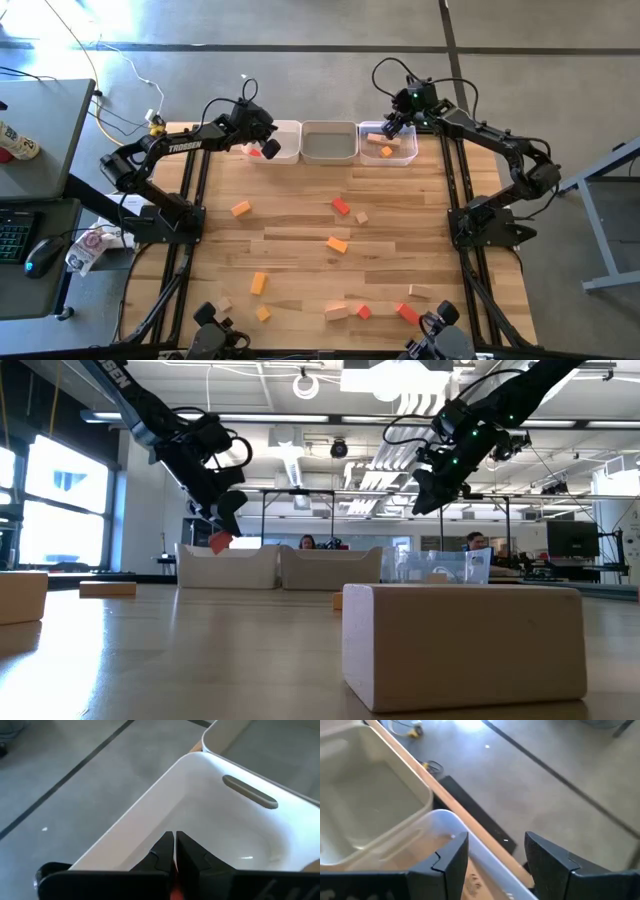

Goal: Sort & place blocks by color
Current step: Put the orange block into the white bin, then put the yellow block into the gray bin

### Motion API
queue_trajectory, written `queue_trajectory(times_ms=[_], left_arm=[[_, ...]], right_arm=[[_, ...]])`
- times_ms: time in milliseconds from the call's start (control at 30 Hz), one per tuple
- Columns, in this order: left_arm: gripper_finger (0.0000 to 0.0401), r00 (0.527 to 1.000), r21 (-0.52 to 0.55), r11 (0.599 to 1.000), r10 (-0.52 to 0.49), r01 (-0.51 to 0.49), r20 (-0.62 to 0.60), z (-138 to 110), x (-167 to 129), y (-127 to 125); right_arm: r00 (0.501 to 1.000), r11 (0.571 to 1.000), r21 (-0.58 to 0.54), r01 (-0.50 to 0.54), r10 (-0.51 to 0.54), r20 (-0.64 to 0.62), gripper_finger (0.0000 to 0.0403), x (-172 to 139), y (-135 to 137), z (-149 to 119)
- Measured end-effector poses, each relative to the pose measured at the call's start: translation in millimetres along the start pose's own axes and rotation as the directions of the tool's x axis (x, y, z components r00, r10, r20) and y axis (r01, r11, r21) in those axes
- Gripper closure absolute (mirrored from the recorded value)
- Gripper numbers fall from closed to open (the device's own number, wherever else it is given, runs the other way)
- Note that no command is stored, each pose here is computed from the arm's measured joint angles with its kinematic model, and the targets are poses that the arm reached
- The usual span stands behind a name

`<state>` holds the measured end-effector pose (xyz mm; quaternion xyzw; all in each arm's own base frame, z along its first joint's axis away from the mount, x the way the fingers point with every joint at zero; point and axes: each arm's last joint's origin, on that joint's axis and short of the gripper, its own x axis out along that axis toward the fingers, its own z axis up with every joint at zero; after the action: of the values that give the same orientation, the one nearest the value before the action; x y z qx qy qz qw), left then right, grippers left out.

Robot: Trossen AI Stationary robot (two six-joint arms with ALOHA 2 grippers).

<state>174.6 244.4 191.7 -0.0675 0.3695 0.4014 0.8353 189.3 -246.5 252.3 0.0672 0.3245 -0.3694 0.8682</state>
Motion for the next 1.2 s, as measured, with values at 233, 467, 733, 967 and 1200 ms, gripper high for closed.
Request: queue_trajectory(times_ms=[233, 467, 733, 967, 1200], left_arm=[[0.0401, 1.0, -0.01, 1.0, 0.002, -0.002, 0.003, -1, 4, 1], [0.0385, 1.0, -0.036, 0.999, 0.002, -0.002, 0.005, 0, 4, 1], [0.0331, 1.0, -0.039, 0.999, 0.003, -0.002, 0.006, 0, 4, 1], [0.0274, 0.999, -0.06, 0.998, 0.012, -0.009, 0.04, 4, 2, 2], [0.0233, 0.997, -0.092, 0.996, 0.022, -0.015, 0.076, 27, -8, 7]], right_arm=[[0.99, 0.982, 0.128, -0.141, 0.142, 0.0, 0.0221, 0, 2, -2], [0.981, 0.963, 0.224, -0.152, 0.175, -0.086, 0.0221, -1, 4, -11], [0.983, 0.966, 0.224, -0.13, 0.156, -0.102, 0.0221, 1, 16, -10], [0.988, 0.98, 0.18, -0.08, 0.102, -0.115, 0.0221, 0, 27, -6], [0.989, 0.995, 0.097, -0.008, 0.022, -0.144, 0.0221, -12, 34, 14]])
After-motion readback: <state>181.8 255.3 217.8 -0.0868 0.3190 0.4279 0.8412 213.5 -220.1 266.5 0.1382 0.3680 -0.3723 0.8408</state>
